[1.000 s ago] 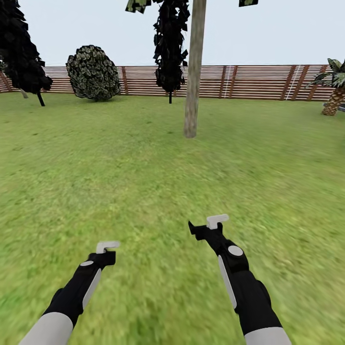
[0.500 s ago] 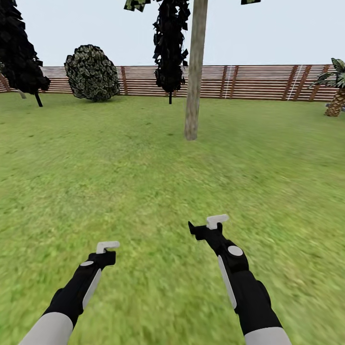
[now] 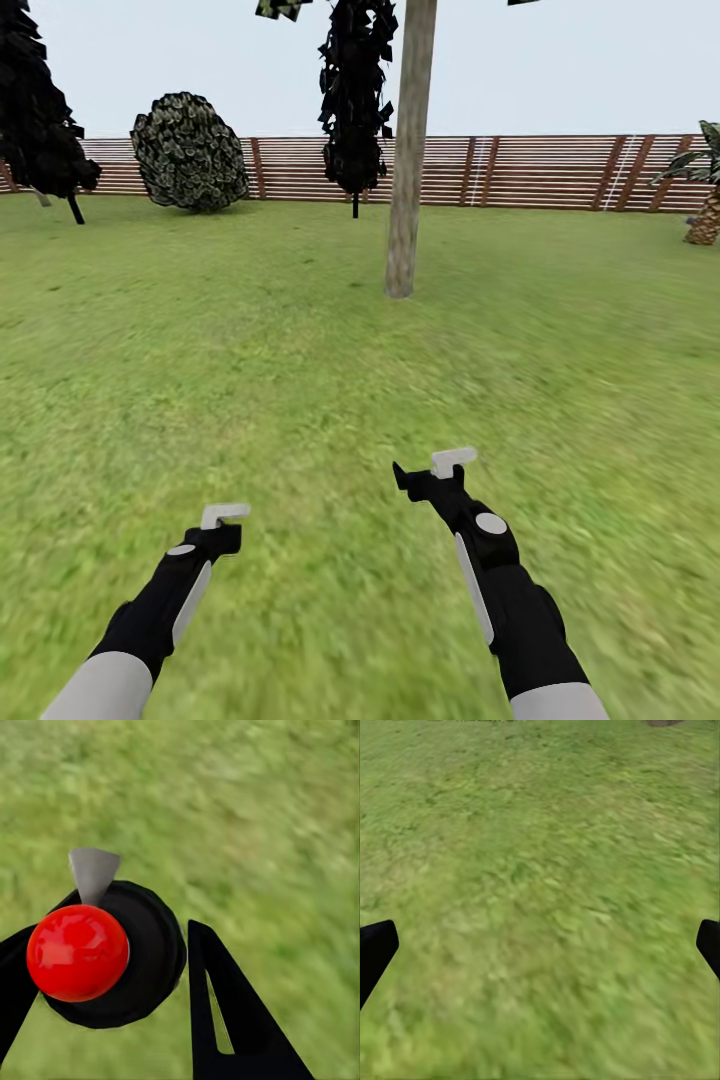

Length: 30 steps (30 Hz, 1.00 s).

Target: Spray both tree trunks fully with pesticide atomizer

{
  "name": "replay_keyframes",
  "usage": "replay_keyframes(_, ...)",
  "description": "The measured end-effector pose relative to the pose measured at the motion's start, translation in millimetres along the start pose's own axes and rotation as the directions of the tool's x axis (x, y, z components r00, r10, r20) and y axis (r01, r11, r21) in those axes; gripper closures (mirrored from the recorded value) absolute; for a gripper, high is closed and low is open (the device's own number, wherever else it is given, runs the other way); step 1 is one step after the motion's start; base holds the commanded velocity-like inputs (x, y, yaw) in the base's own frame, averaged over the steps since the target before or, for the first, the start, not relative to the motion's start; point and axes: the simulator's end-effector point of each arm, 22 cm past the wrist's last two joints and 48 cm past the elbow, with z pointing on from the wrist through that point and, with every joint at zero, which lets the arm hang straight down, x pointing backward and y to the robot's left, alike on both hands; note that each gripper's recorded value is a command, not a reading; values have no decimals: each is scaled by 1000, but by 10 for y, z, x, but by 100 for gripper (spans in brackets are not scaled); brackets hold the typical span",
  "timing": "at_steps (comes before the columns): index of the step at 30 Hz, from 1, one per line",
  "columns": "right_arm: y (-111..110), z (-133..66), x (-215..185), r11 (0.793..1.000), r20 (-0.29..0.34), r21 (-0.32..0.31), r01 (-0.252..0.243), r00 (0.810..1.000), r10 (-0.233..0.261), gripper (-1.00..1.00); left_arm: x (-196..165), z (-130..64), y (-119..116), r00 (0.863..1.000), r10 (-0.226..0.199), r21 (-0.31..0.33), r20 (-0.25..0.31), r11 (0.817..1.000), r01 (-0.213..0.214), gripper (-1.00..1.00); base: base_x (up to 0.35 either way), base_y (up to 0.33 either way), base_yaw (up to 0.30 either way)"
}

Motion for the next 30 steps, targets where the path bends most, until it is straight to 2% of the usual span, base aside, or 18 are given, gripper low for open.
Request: replay_keyframes(30, 0, 0, 0, 1000, 0, 0, 0, 1000, 0, -100, 0, 0, 0, 1000, 0, 0, 0, 1000, 0, 100, 338, 0, 0)
